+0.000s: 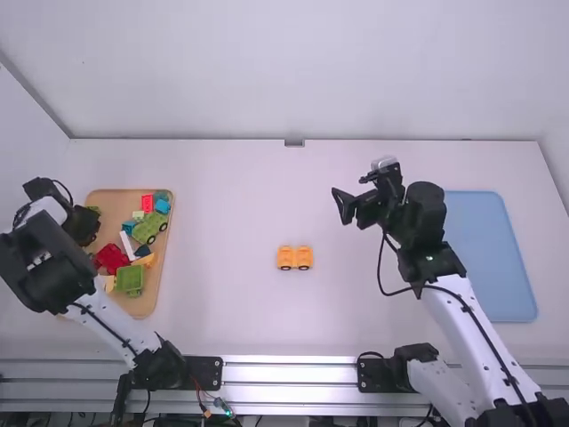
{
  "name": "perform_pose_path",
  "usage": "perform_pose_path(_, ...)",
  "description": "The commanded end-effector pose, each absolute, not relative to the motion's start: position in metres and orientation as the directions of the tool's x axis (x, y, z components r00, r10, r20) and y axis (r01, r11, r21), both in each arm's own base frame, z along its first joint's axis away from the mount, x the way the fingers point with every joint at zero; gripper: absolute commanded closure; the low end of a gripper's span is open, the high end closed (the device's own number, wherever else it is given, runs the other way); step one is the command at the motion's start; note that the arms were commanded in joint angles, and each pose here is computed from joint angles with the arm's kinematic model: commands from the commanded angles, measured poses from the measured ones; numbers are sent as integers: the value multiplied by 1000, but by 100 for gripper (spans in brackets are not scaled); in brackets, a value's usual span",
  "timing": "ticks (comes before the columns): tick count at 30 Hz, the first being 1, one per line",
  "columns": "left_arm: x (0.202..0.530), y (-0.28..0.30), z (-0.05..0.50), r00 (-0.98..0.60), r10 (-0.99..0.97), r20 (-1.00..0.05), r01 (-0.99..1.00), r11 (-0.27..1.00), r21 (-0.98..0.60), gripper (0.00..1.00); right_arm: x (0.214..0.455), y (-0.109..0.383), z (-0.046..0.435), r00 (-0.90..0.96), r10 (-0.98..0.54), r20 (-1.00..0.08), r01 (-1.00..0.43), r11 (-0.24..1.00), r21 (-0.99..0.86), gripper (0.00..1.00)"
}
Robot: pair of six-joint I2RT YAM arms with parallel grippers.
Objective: Assemble lego blocks to make yellow taxi
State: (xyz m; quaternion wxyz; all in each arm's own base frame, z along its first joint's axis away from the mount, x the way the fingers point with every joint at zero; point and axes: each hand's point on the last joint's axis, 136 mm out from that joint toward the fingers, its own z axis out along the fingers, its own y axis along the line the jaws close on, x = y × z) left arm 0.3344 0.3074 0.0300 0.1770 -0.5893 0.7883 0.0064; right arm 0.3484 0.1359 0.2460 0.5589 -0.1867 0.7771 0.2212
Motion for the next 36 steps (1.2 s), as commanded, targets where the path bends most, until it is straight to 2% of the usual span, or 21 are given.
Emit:
perform_pose_path(1, 356, 289, 77, -300, -876, -376, -879, 407, -247, 98, 358, 147, 256, -336, 48, -941, -555, 797, 239, 1)
perform_pose_path(4, 368, 268, 96, -325, -841, -433, -843, 465, -270, 98, 370, 150, 251, -363, 111, -925, -537, 787, 304, 1)
perform_pose_path(8, 396, 211, 132, -434, -705, -561, -645, 678, -352, 98, 384, 165, 238, -414, 160, -896, -566, 726, 391, 1)
perform_pose_path(9, 404, 182, 145, -476, -625, -619, -529, 766, -366, 99, 387, 172, 233, -447, 173, -878, -579, 692, 431, 1)
perform_pose_path(12, 411, 125, 161, -521, -482, -705, -316, 876, -365, 98, 391, 187, 224, -506, 181, -843, -605, 622, 497, 1)
perform_pose_path(14, 413, 89, 168, -536, -395, -746, -185, 917, -353, 97, 392, 196, 218, -535, 178, -826, -615, 589, 525, 1)
perform_pose_path(16, 410, 32, 173, -550, -231, -802, 30, 955, -296, 98, 393, 210, 208, -575, 161, -802, -624, 548, 557, 1)
perform_pose_path(21, 397, -82, 162, -472, 104, -875, 369, 925, -89, 98, 387, 245, 188, -640, 107, -761, -641, 473, 605, 2)
perform_pose_path(25, 389, -124, 156, -403, 204, -892, 421, 907, 18, 98, 378, 261, 177, -678, 63, -733, -642, 436, 631, 0)
perform_pose_path(28, 386, -140, 158, -363, 225, -904, 418, 906, 57, 98, 374, 261, 168, -707, 53, -705, -616, 443, 651, 7)
perform_pose_path(30, 380, -158, 161, -327, 232, -916, 474, 879, 53, 98, 370, 261, 167, -724, 40, -688, -612, 424, 668, 17)
perform_pose_path(31, 378, -161, 161, -321, 237, -917, 488, 871, 54, 98, 369, 261, 167, -726, 38, -687, -613, 418, 671, 18)
perform_pose_path(33, 367, -182, 160, -261, 293, -920, 606, 791, 81, 98, 361, 264, 171, -729, 19, -684, -630, 372, 682, 24)
perform_pose_path(36, 363, -195, 155, -223, 320, -921, 669, 737, 94, 98, 355, 266, 172, -739, 3, -674, -632, 344, 694, 25)
